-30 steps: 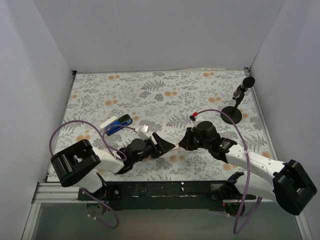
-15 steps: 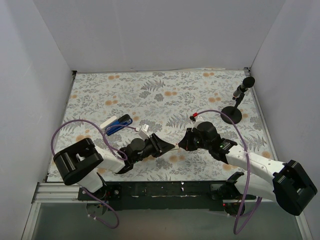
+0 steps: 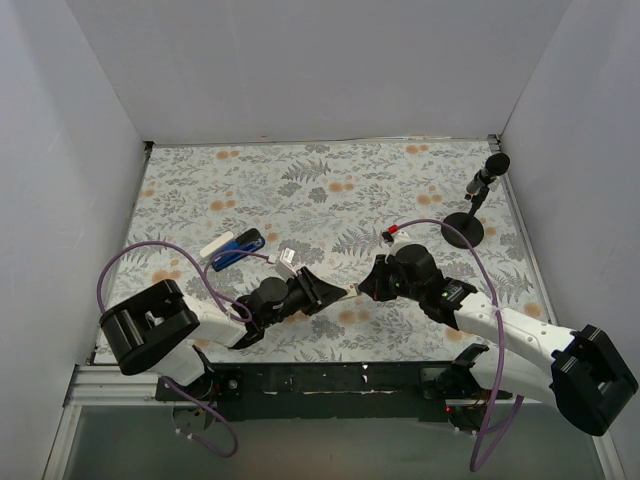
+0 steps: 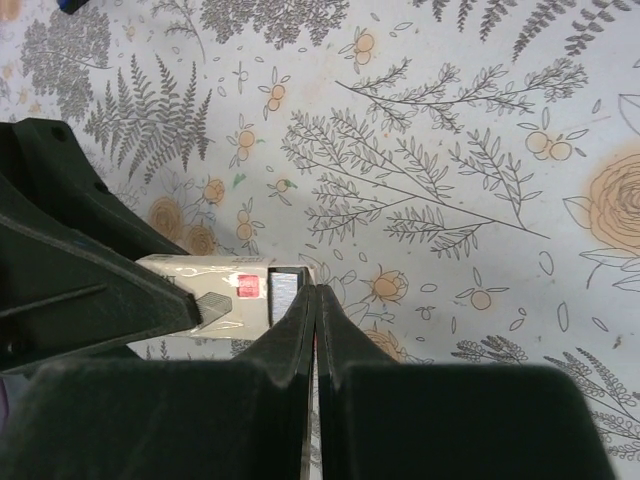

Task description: Load the staples into the stapler

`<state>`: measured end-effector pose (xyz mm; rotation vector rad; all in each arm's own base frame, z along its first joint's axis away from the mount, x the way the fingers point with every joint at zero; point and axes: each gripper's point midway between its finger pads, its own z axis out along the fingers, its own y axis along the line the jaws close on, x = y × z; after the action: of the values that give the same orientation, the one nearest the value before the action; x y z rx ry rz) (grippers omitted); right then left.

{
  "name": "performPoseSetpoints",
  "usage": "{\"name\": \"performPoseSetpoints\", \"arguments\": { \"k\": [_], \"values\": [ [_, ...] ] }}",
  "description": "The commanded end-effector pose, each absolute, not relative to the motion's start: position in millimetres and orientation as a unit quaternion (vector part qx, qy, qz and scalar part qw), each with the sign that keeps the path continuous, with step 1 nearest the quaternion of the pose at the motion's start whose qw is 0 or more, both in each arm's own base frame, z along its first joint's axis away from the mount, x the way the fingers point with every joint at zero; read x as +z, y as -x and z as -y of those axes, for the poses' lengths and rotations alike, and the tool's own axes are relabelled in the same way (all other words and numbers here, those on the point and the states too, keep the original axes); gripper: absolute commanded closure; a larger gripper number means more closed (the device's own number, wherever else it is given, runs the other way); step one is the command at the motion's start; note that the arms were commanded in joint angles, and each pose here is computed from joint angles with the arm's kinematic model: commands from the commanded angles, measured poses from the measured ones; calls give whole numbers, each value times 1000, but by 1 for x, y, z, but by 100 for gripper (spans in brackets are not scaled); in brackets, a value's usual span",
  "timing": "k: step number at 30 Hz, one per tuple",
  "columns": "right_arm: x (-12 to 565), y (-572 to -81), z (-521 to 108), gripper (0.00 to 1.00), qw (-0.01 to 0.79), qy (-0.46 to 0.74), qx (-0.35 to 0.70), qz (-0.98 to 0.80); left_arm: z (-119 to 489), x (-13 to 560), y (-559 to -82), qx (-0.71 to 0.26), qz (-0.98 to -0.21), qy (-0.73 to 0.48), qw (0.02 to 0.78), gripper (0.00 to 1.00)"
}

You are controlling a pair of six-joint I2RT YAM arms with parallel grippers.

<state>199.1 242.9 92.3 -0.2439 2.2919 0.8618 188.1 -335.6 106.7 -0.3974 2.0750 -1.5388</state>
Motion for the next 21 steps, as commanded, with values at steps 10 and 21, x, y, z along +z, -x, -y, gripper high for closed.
{"name": "performPoseSetpoints", "arguments": {
  "k": [10,21],
  "values": [
    [80,-215,-217,99,363,88,244,-895,330,108,-190,-555,-771,128,285,65],
    [67,-218,-209,99,356,103,207,-906,324,93,-201,-462,-798,-29,386,14]
  ]
}}
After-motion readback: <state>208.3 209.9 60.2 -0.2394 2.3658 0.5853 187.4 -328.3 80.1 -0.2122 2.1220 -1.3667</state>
